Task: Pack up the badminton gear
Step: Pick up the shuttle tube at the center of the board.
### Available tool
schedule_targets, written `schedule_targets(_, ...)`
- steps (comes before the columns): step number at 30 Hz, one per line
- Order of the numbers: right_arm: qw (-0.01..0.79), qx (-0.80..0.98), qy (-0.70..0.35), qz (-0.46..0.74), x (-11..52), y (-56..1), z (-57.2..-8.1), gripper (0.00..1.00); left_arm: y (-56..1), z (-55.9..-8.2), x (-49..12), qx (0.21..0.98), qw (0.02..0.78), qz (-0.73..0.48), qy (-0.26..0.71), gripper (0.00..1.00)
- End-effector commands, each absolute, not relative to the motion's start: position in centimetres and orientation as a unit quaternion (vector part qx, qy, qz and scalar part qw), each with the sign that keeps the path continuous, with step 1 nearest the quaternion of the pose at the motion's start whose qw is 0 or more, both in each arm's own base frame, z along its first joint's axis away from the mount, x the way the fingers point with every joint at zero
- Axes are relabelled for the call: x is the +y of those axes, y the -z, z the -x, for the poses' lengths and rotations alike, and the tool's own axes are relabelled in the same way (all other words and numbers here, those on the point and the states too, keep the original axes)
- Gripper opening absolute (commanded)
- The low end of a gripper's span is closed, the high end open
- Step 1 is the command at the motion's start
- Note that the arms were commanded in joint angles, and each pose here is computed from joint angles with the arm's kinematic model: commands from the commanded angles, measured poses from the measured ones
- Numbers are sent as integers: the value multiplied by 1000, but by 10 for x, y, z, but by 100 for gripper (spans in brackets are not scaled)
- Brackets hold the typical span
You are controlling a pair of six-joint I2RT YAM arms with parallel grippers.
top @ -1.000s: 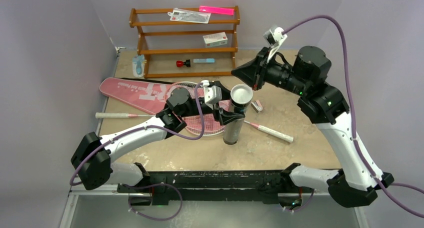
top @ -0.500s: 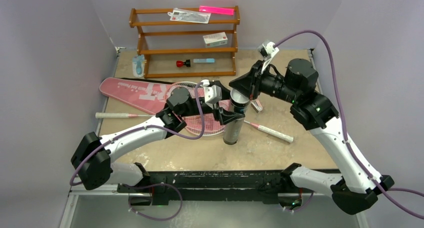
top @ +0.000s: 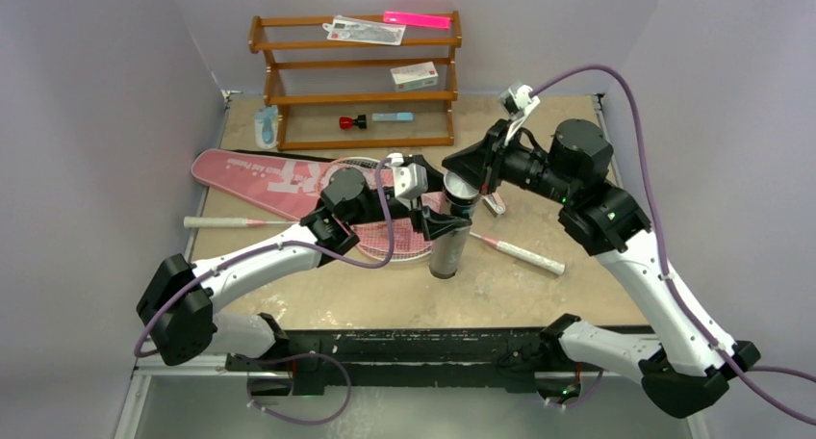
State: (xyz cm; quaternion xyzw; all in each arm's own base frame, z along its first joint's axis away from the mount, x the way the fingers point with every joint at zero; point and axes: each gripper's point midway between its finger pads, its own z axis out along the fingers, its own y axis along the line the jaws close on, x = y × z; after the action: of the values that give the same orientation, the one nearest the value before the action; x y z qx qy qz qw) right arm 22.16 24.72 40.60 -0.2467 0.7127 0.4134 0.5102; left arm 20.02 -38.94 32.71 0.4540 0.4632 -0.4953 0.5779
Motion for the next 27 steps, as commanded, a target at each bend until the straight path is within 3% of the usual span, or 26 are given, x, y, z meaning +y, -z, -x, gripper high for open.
schedule_targets(1,492,725,-423,229,251,-385,-224,0,-345,-196,-391,440,588,-459,499,52)
schedule_targets(8,548,697,-396,238,234,-441,-219,0,-345,-201,-391,452,591,-450,493,52)
schedule_targets(13,603,691,-343,201,200,-455,-217,17,-344,-218,-385,498,599,-413,471,52)
schedule_targets(17,619,696,-319,174,177,-430,-207,27,-345,-230,-377,530,604,-377,460,52)
schedule_targets(19,631,689,-317,165,164,-419,-194,41,-351,-238,-370,554,604,-336,464,51)
schedule_targets(24,625,679,-340,183,166,-377,-176,94,-385,-243,-356,557,617,-251,496,50)
schedule_targets(27,575,691,-372,231,188,-346,-169,99,-400,-249,-347,561,612,-193,523,45)
